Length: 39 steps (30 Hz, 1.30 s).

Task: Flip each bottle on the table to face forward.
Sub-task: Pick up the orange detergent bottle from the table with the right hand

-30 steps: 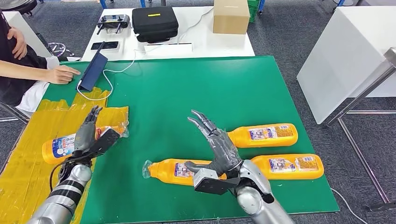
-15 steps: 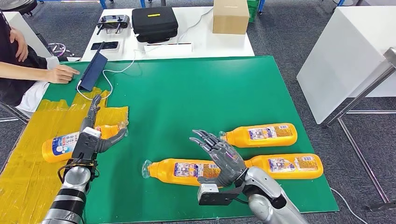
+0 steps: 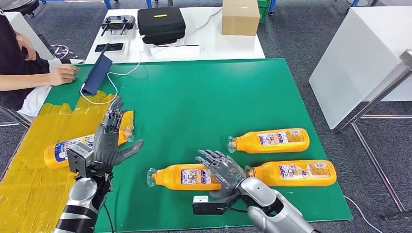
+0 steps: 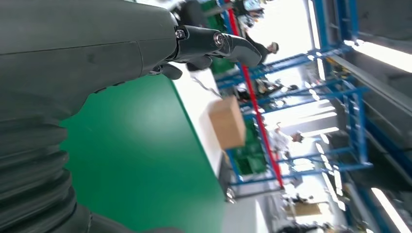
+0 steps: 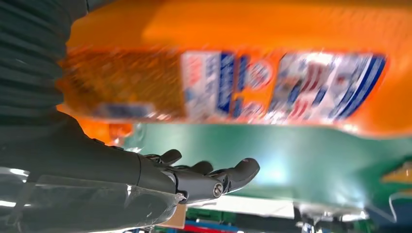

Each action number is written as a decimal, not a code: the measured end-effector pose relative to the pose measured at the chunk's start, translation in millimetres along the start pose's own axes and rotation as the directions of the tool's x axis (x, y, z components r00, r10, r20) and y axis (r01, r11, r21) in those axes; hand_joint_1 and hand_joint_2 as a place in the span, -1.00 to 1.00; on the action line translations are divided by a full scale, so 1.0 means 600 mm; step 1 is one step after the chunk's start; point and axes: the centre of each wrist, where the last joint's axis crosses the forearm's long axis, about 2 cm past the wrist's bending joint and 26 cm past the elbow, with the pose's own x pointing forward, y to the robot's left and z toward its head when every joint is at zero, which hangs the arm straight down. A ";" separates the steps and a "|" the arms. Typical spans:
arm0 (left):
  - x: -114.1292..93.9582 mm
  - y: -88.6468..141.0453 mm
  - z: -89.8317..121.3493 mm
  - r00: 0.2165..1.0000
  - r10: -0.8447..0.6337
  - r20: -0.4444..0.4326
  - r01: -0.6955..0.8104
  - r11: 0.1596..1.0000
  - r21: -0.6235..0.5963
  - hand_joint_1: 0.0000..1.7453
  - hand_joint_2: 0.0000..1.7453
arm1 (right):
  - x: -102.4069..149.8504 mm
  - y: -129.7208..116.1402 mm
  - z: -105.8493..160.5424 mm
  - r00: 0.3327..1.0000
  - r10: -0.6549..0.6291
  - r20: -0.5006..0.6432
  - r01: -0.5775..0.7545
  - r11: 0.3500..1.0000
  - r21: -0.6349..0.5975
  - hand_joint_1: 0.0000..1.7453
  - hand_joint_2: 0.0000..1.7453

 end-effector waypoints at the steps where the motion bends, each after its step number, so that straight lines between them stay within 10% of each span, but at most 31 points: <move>1: 0.004 -0.004 -0.002 1.000 0.011 0.012 -0.011 1.000 -0.006 -1.00 1.00 | 0.002 0.003 -0.007 1.000 0.008 -0.010 -0.008 1.000 0.012 -1.00 1.00; 9: 0.026 -0.017 -0.008 0.997 0.045 0.066 -0.043 0.999 -0.027 -1.00 1.00 | 0.002 0.005 -0.041 0.997 0.056 -0.044 -0.053 0.997 0.063 -0.85 1.00; 13: 0.029 -0.019 -0.007 0.996 0.056 0.073 -0.054 0.998 -0.026 -1.00 1.00 | 0.001 0.006 -0.050 0.995 0.077 -0.063 -0.071 0.994 0.082 0.81 1.00; 15: 0.031 -0.021 -0.007 0.995 0.062 0.077 -0.060 0.998 -0.027 -1.00 1.00 | 0.000 0.006 -0.055 0.995 0.075 -0.069 -0.069 0.993 0.093 1.00 1.00; 28: 0.035 -0.036 -0.005 0.989 0.122 0.084 -0.118 0.992 -0.047 -1.00 1.00 | -0.007 0.001 -0.070 0.996 -0.021 -0.088 0.026 0.998 0.061 1.00 1.00; 39: 0.045 -0.052 0.031 0.945 0.325 -0.018 -0.326 0.941 -0.094 -1.00 1.00 | 0.057 -0.001 -0.035 0.947 -0.318 0.052 0.318 0.895 -0.314 1.00 1.00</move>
